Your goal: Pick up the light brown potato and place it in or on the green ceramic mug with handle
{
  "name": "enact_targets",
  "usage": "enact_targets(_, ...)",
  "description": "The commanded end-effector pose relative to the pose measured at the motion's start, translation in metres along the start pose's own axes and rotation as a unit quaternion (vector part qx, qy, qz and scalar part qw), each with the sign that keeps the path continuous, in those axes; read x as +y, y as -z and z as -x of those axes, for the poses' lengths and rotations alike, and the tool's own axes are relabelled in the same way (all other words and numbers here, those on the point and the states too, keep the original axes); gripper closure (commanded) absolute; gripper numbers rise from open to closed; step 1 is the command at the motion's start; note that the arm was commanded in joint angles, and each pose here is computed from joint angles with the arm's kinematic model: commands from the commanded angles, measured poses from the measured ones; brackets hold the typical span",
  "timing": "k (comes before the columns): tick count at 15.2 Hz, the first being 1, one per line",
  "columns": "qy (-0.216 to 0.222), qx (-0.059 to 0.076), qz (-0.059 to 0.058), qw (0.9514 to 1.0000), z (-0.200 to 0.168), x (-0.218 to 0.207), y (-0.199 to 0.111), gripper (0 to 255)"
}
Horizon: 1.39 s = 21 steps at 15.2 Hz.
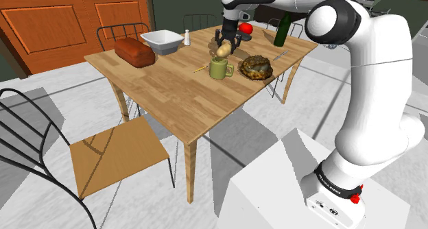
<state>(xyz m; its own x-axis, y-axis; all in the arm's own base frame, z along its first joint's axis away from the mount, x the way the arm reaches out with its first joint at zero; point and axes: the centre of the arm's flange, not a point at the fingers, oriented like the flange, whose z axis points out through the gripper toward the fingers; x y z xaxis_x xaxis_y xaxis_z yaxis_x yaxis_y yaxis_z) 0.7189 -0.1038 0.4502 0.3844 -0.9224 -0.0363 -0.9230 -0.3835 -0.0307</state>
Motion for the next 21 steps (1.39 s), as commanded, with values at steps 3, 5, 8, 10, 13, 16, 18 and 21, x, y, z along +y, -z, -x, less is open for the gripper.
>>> enact_targets(3,0.0,0.0,0.0,1.0,-0.001,0.0,-0.024,255)
enact_targets(5,0.0,0.0,0.0,1.0,-0.001,0.0,-0.024,255)
enact_targets(8,0.0,0.0,0.0,1.0,-0.001,0.0,-0.024,255)
enact_targets(10,0.0,0.0,0.0,1.0,-0.001,0.0,-0.024,255)
enact_targets(13,0.0,0.0,0.0,1.0,-0.001,-0.001,-0.023,0)
enact_targets(16,0.0,0.0,0.0,1.0,-0.001,-0.001,-0.023,0)
enact_targets(18,0.0,0.0,0.0,1.0,-0.001,0.0,-0.01,0)
enact_targets(21,0.0,0.0,0.0,1.0,-0.001,0.0,0.026,0)
